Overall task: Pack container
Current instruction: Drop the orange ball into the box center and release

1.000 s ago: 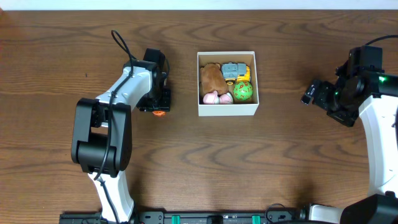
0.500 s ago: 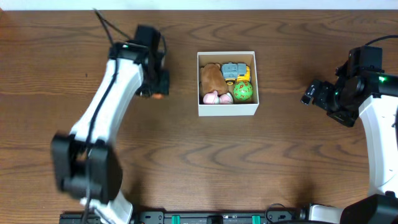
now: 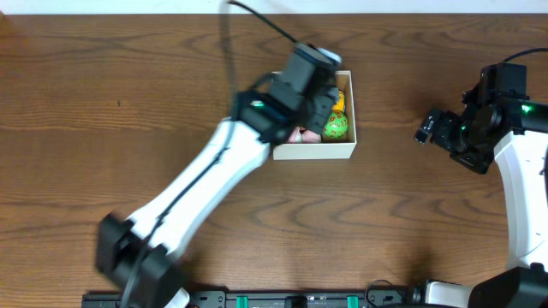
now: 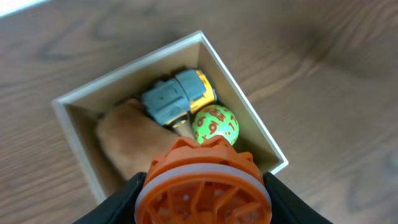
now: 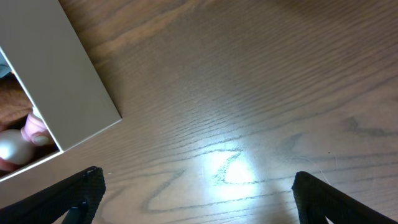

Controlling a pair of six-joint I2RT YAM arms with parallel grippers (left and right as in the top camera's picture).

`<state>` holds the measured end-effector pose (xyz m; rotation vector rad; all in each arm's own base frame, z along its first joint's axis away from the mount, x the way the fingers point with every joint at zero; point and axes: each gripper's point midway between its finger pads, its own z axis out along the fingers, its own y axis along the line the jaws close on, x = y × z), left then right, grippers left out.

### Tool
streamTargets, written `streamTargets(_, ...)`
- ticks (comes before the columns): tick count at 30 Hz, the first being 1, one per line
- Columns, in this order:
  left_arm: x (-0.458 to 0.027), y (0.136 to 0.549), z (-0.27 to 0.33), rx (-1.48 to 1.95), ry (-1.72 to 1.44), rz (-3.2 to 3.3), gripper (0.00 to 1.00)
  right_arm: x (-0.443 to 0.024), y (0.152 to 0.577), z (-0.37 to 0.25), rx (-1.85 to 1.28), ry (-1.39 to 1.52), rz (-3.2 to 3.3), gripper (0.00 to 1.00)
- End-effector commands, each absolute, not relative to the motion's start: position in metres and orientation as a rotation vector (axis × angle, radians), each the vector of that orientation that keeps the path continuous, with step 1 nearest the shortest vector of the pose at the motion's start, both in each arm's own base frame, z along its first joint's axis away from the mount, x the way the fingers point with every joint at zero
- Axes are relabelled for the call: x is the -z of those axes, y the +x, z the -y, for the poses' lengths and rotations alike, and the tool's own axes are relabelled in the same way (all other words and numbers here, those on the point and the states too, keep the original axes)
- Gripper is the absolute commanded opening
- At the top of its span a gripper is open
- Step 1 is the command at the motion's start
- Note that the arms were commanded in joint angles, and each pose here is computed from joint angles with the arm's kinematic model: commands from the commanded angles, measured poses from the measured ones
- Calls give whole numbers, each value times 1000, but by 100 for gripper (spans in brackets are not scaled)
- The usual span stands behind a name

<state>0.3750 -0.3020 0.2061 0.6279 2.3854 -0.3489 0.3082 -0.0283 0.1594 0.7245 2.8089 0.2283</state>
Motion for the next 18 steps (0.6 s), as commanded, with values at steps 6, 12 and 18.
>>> streamTargets(6,-114,402,306,179,664,-2490,39,-156,306,30,-217,728,-2823,99)
streamTargets(12,-114,410,298,167,652,-2487,61,-156,307,30,-217,728,-2823,99)
streamTargets(18,-154,413,289,195,609,-2423,95,-159,314,30,-219,620,-2804,99)
